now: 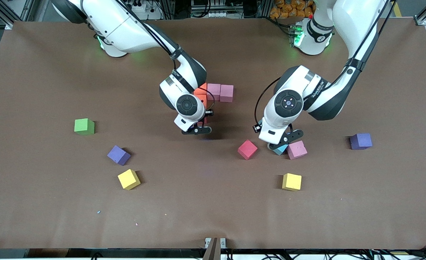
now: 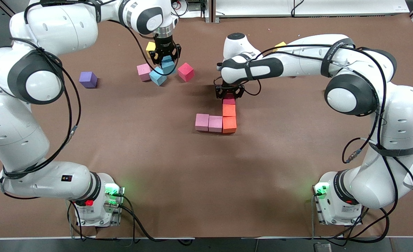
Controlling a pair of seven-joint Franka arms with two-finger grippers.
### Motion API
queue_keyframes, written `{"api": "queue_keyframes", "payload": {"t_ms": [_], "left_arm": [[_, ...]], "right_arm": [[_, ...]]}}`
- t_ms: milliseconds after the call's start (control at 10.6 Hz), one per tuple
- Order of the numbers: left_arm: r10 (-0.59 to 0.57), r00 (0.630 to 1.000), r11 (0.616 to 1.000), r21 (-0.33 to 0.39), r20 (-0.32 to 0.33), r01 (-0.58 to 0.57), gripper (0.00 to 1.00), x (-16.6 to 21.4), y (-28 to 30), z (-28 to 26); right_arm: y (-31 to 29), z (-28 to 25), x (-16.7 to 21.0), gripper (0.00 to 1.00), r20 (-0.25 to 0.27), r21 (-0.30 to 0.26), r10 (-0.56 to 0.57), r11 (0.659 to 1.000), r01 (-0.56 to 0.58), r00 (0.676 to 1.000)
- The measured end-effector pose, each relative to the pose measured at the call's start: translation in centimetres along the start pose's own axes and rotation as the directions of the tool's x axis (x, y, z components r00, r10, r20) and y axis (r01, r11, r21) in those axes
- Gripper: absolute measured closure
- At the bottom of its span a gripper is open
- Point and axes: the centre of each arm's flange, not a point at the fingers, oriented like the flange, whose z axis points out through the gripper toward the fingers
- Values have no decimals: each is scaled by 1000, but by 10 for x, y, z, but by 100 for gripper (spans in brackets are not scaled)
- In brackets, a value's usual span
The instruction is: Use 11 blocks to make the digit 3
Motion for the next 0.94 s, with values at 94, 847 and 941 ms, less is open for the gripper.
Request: {"api": "queue_keyframes", "payload": {"t_ms": [94,847,941], "left_arm": [[0,1000,1000,0,0,0,45,0,0,0],[0,1000,1000,0,0,0,45,0,0,0],[0,1000,1000,0,0,0,45,0,0,0]], "right_arm": [[-1,0,-1,44,2,0,-1,1000,1,1000],[0,5,-4,35,9,-5,-4,1000,4,1000],[1,9,-5,23,16,-10,-4,1000,4,1000]]}}
